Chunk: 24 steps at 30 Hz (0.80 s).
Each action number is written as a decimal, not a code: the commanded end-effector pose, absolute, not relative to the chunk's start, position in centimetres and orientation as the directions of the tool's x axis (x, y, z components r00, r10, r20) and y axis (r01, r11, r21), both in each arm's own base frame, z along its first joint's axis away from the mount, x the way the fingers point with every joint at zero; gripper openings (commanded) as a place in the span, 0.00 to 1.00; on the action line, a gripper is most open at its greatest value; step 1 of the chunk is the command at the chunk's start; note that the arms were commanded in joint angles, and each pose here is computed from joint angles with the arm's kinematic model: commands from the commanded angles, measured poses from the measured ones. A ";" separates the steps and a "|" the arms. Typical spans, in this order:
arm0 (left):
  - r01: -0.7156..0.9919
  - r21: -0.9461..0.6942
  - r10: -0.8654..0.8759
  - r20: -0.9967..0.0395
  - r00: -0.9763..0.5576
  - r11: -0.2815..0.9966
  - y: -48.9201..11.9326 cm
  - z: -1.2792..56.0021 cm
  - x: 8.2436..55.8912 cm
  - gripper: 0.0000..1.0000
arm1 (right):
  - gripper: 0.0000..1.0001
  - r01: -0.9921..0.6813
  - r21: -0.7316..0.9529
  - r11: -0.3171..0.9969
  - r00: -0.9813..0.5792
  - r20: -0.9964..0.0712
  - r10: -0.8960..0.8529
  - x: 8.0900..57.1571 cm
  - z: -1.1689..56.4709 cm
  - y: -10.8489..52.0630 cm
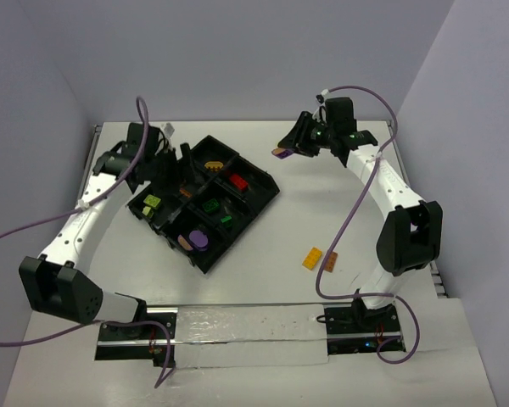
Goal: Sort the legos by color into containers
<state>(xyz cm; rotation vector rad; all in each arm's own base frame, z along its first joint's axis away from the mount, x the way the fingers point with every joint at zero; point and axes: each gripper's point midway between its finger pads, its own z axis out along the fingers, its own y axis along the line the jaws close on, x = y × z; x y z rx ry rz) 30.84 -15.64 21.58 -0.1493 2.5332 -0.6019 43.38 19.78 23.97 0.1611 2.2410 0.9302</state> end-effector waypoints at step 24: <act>0.558 -0.797 -0.177 -0.598 -0.782 0.229 -27.9 35.7 36.1 0.82 | 0.00 -0.620 0.735 0.273 -0.742 -0.663 0.099 37.1 33.5 28.4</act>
